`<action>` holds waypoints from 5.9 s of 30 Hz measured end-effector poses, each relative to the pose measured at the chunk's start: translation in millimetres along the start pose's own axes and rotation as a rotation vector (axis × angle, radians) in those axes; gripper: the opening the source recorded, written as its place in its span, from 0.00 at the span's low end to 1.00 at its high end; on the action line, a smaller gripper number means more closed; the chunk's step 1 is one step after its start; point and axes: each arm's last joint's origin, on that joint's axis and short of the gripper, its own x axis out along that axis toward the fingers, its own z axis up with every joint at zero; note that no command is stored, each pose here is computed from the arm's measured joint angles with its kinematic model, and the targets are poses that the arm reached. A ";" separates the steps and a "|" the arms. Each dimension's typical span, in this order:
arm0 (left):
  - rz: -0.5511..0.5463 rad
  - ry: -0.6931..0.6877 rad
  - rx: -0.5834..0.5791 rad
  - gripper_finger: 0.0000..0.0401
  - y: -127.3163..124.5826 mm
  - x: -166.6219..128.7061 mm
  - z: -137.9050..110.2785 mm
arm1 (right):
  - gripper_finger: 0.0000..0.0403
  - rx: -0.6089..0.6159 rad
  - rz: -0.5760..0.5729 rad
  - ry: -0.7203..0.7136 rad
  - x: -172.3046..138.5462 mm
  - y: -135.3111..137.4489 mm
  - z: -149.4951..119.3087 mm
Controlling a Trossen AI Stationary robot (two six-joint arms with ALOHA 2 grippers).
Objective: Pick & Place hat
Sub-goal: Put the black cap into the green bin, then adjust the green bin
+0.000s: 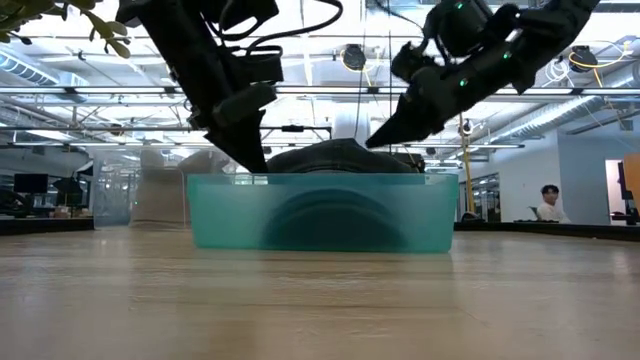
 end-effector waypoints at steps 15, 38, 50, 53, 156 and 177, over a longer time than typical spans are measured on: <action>0.082 -0.097 0.066 0.28 -4.7 -16.4 -0.3 | 0.00 -0.046 0.110 -0.072 -31.6 30.2 17.3; 0.093 -0.234 -0.054 0.28 -8.4 -25.9 10.2 | 0.00 0.001 0.218 -0.022 3.5 30.5 -8.5; 0.033 -0.129 -0.048 0.28 -16.5 -5.1 0.6 | 0.00 0.012 0.214 0.052 3.4 30.3 -15.4; 0.034 -0.110 -0.042 0.28 -17.1 1.1 -1.0 | 0.00 0.010 0.213 0.092 3.2 30.1 -19.2; -0.077 0.277 -0.047 0.28 12.5 -0.9 -58.8 | 0.11 0.143 0.019 0.246 -10.8 -3.6 -57.7; -0.135 0.259 -0.034 0.28 8.3 -1.6 -55.0 | 0.11 0.118 0.024 0.224 -10.3 -3.7 -55.6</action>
